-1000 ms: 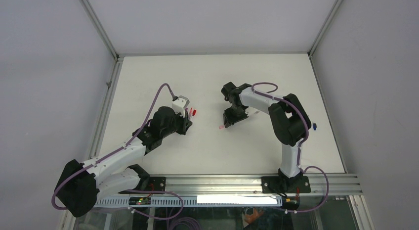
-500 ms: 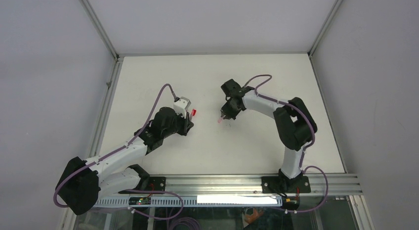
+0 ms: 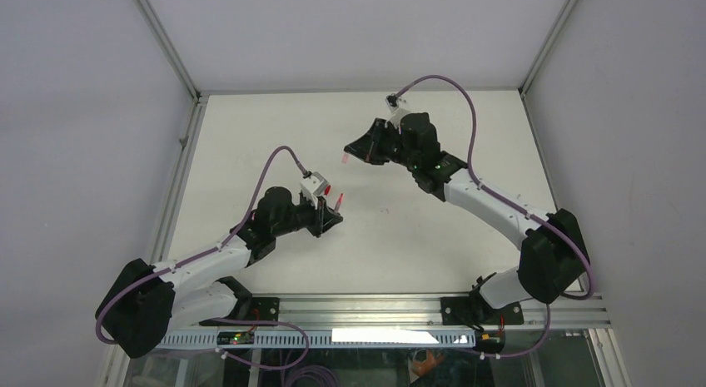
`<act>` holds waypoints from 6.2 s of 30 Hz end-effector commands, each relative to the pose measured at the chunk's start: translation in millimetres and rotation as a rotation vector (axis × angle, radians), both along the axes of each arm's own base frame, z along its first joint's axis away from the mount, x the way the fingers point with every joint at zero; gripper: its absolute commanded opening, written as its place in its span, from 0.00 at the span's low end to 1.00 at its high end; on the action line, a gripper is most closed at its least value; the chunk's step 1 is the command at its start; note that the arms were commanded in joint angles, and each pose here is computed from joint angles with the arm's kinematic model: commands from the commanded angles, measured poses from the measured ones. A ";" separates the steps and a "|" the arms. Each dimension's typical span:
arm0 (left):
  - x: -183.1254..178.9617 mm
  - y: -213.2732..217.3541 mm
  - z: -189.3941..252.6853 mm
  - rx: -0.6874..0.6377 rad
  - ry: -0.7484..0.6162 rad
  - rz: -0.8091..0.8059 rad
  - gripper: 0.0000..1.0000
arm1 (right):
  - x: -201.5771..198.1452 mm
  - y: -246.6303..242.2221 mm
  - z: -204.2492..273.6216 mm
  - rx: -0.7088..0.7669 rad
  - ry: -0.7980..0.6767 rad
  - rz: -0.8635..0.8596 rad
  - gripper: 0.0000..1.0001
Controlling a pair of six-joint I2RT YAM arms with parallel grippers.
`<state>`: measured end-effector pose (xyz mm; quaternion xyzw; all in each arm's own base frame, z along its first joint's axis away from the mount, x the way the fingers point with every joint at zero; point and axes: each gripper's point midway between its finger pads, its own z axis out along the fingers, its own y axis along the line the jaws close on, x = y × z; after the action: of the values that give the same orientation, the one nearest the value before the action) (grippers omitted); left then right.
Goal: Insert the pens into the pen caps
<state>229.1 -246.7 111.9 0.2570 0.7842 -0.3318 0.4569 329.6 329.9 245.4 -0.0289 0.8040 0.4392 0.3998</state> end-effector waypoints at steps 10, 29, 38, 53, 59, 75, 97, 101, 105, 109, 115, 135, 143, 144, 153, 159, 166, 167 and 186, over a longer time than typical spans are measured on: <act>3.2 -26.2 64.7 -0.208 -0.172 -0.092 0.00 | -53.5 4.9 37.2 0.060 -0.152 0.194 0.00; 3.2 -19.4 78.3 -0.198 -0.215 -0.073 0.00 | -78.8 14.9 7.9 0.007 -0.076 0.268 0.00; 4.1 -17.1 78.2 -0.193 -0.220 -0.062 0.00 | -86.2 18.0 5.5 -0.011 -0.066 0.292 0.00; 19.4 -8.8 109.0 -0.181 -0.311 0.011 0.00 | -129.2 23.9 -26.0 -0.077 -0.004 0.380 0.00; 19.1 -10.7 142.1 -0.216 -0.382 -0.006 0.00 | -148.3 30.0 -37.2 -0.097 0.018 0.427 0.00; 25.7 -8.7 201.9 -0.258 -0.519 0.014 0.00 | -181.6 46.1 -66.5 -0.163 0.087 0.522 0.00; 16.9 7.6 279.1 -0.376 -0.712 0.066 0.00 | -169.2 33.6 -157.4 -0.464 0.196 0.364 0.00; 16.1 15.0 286.0 -0.391 -0.725 0.100 0.00 | -173.1 31.2 -169.6 -0.495 0.228 0.356 0.00; 16.3 24.3 291.0 -0.404 -0.738 0.146 0.00 | -175.4 30.3 -175.5 -0.517 0.246 0.349 0.00; 13.7 25.7 291.4 -0.406 -0.746 0.143 0.00 | -176.8 32.1 -176.8 -0.520 0.248 0.359 0.00; 10.8 28.8 295.3 -0.422 -0.772 0.148 0.00 | -181.8 34.2 -181.9 -0.526 0.264 0.385 0.00; -7.9 12.7 296.0 -0.442 -0.820 0.004 0.00 | -192.3 37.0 -194.1 -0.542 0.305 0.436 0.00; -25.7 -3.5 290.8 -0.416 -0.806 -0.172 0.00 | -196.9 33.2 -194.6 -0.542 0.313 0.453 0.00; -27.9 -3.7 290.9 -0.416 -0.809 -0.187 0.00 | -197.7 32.1 -194.9 -0.544 0.314 0.454 0.00; -35.6 -11.3 287.9 -0.437 -0.776 -0.316 0.00 | -201.7 21.5 -192.6 -0.544 0.295 0.458 0.00; -22.6 -6.8 286.7 -0.427 -0.776 -0.253 0.00 | -204.9 16.1 -188.8 -0.536 0.292 0.457 0.00; 3.3 6.3 279.3 -0.394 -0.780 -0.104 0.00 | -214.0 11.4 -169.7 -0.512 0.303 0.479 0.00; 5.9 7.3 278.4 -0.393 -0.779 -0.096 0.00 | -215.7 10.6 -167.7 -0.510 0.305 0.484 0.00; 33.1 13.0 257.9 -0.358 -0.716 -0.025 0.00 | -224.7 13.5 -168.0 -0.525 0.319 0.514 0.00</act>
<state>229.4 -227.5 156.2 0.2714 0.7717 -0.3573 0.4507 228.6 387.6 207.4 -0.1456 0.8050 0.4080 0.4053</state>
